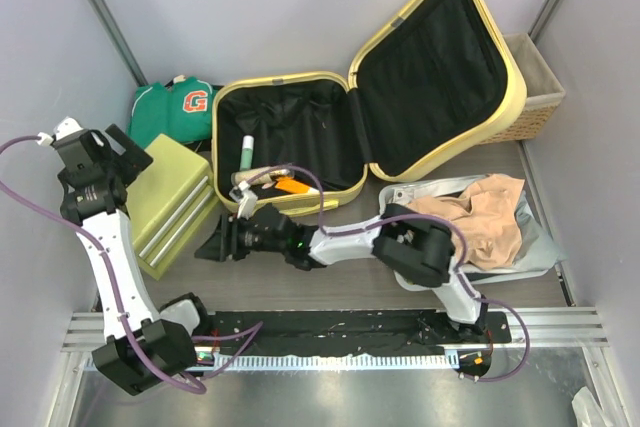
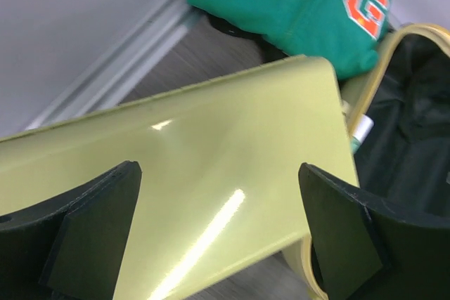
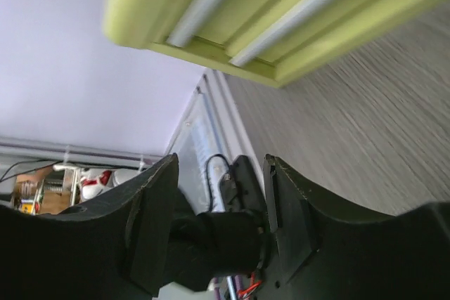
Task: Open, take out, and arrange the luggage
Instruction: Adjust the storage box at the center of the board.
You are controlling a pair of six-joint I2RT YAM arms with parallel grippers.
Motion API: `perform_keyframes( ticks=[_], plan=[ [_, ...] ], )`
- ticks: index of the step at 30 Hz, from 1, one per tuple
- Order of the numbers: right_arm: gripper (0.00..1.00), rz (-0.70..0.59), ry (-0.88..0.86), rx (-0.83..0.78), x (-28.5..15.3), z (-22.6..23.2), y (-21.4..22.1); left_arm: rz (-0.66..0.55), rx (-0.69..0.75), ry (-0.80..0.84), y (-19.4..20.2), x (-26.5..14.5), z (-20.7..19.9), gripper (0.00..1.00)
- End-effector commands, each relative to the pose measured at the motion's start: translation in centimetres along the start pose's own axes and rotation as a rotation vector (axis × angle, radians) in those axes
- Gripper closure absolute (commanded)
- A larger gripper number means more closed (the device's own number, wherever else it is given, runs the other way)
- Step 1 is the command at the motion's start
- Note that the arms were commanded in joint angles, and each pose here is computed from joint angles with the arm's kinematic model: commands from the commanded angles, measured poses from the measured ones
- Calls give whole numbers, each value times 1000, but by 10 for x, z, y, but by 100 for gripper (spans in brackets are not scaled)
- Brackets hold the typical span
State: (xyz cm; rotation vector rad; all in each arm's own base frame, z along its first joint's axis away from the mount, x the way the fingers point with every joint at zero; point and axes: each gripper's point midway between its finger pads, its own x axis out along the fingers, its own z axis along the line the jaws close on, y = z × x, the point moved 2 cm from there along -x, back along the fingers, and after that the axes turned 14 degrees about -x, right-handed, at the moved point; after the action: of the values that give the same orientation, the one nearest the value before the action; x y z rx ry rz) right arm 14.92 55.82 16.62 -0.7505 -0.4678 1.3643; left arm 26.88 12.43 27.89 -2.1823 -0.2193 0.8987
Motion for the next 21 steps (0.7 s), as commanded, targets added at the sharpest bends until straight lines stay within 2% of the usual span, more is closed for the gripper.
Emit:
perform_keyframes(
  ticks=[1, 5, 9, 11, 12, 16, 20, 21],
  plan=[
    [41, -191, -20, 103, 29, 13, -34, 50, -41, 192, 6, -20, -32, 0],
    [41, -305, 21, 169, 43, -8, -40, 60, -33, 217, 5, -34, -37, 0],
    [42, -338, 28, 184, 66, -33, -34, 39, -37, 254, 3, -48, -41, 0],
    [43, -328, -37, 243, 74, -33, -37, -5, -40, 191, -3, -55, -31, 0],
    [43, -327, -38, 314, 78, -49, -31, -21, -38, 189, -7, -59, -31, 0],
    [45, -325, -154, 380, 83, -48, -45, 7, -52, 234, -7, -72, -42, 0],
    [44, -218, -138, 410, 103, -52, -36, -22, -89, 266, -12, -92, -47, 0],
    [46, -208, -114, 461, 105, -56, -34, -23, -97, 278, -13, -95, -49, 0]
  ],
)
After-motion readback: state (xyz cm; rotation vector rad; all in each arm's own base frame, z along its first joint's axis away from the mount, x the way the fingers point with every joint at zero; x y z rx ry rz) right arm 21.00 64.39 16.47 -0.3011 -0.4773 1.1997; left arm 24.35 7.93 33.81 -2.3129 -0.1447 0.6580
